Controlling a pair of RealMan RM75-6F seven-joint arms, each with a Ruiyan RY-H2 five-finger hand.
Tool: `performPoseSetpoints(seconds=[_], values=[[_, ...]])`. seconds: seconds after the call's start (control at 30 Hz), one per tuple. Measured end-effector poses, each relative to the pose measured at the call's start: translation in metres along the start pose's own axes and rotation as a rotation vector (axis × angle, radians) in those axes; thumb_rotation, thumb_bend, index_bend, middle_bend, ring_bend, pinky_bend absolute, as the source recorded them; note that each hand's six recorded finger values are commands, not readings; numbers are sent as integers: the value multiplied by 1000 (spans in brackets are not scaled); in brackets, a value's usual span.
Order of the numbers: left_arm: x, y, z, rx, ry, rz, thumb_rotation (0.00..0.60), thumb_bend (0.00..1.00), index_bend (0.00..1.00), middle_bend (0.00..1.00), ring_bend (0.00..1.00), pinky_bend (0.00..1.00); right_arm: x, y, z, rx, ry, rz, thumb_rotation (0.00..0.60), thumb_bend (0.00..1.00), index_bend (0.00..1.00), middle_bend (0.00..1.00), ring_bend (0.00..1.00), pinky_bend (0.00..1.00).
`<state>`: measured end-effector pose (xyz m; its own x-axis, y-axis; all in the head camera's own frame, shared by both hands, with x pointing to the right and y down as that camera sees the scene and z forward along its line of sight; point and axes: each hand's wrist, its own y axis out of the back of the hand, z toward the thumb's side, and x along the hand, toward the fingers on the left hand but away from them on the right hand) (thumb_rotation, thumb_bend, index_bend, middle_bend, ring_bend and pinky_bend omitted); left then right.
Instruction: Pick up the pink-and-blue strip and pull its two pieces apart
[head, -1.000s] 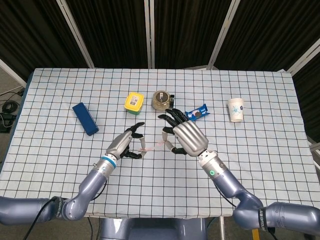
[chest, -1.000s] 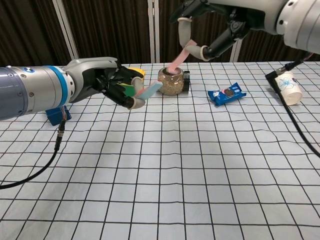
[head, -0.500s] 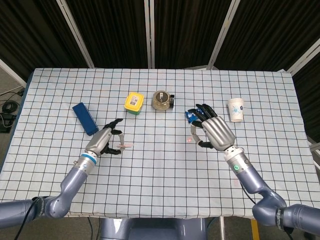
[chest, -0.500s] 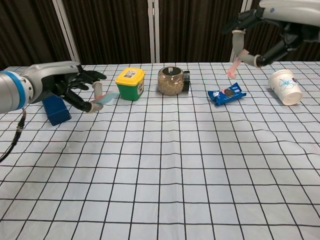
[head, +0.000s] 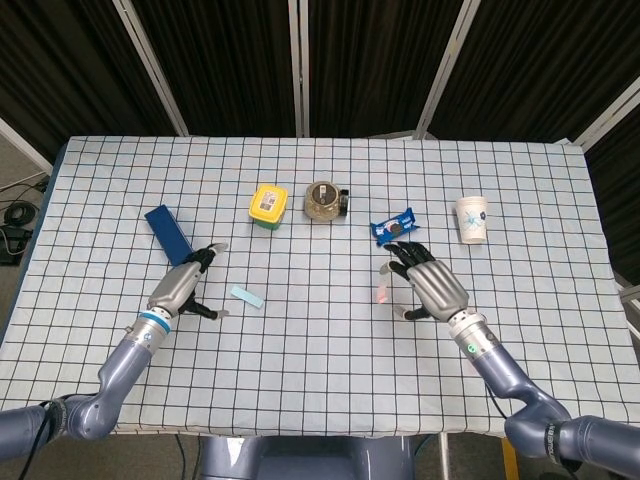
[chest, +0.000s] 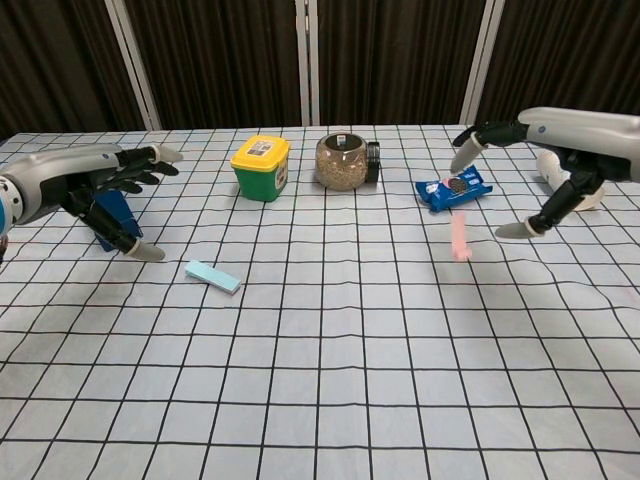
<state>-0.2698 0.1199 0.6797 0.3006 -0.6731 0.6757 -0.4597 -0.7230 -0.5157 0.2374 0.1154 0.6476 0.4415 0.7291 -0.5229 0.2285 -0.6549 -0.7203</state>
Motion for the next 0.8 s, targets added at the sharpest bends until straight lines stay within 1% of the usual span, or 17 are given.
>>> performPoseSetpoints(seconds=[0.07,0.17,0.23,0.37,0.47,0.6,0.7,0.8], values=[[-2,4,0,4,-9,26,600,0,0,0,0,0,3,0,-2,-7,-7,2,600,0,0,0,0,0],[-7,11,-2,12,-14,51,600,0,0,0,0,0,10,4,-6,5,-10,-19,600,0,0,0,0,0],[-12,20,-4,19,-18,79,600,0,0,0,0,0,20,11,-10,21,-10,-44,600,0,0,0,0,0],[-30,50,-16,55,-20,175,600,0,0,0,0,0,43,27,-20,61,-11,-108,600,0,0,0,0,0],[-54,82,-34,110,3,268,600,0,0,0,0,0,69,43,-31,100,-18,-174,600,0,0,0,0,0],[-93,113,-57,175,30,371,600,0,0,0,0,0,106,60,-45,130,-42,-264,600,0,0,0,0,0],[-124,121,-71,213,40,421,600,0,0,0,0,0,136,71,-55,149,-76,-332,600,0,0,0,0,0],[-159,120,-85,235,56,454,600,0,0,0,0,0,166,76,-64,178,-117,-378,600,0,0,0,0,0]])
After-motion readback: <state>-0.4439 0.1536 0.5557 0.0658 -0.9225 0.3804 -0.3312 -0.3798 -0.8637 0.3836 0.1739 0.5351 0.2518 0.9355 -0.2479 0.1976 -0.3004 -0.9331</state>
